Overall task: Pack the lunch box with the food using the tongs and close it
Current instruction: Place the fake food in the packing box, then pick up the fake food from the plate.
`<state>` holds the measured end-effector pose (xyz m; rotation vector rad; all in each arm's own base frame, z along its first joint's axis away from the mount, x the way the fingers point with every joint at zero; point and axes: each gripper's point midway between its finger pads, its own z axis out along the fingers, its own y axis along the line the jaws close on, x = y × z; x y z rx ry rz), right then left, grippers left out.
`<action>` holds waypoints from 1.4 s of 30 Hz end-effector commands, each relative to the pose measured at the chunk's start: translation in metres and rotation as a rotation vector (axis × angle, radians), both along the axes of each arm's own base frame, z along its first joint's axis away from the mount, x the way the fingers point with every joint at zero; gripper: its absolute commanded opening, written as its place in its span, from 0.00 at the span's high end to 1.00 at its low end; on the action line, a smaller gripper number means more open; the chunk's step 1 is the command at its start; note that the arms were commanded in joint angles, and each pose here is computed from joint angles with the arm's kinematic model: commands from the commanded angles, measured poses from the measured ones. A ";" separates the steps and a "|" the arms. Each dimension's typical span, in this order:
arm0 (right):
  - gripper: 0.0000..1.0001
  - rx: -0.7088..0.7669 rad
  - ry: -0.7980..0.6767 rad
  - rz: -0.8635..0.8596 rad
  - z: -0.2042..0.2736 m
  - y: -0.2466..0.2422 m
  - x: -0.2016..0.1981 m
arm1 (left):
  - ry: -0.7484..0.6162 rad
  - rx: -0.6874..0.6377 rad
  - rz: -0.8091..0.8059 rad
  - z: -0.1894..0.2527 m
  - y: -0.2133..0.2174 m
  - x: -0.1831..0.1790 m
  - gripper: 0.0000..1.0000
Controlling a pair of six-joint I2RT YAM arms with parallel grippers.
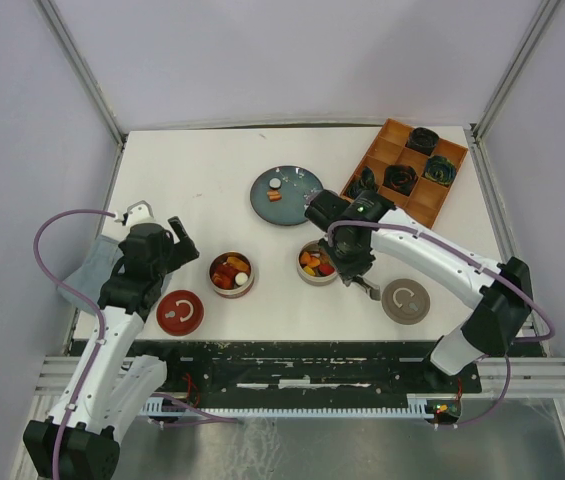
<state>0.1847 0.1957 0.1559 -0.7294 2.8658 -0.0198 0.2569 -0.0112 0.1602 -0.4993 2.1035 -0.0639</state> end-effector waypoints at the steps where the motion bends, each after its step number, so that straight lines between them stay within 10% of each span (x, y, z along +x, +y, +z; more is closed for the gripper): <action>1: 0.65 0.063 -0.066 -0.003 0.018 0.011 0.010 | -0.045 0.010 -0.024 0.010 -0.002 0.008 0.01; 13: 0.58 0.130 -0.273 0.006 0.053 0.051 0.078 | -0.049 0.014 -0.019 0.011 0.000 0.008 0.01; 42: 0.48 0.122 -0.245 0.014 -0.013 0.121 0.206 | -0.060 0.019 -0.003 0.013 0.003 0.006 0.01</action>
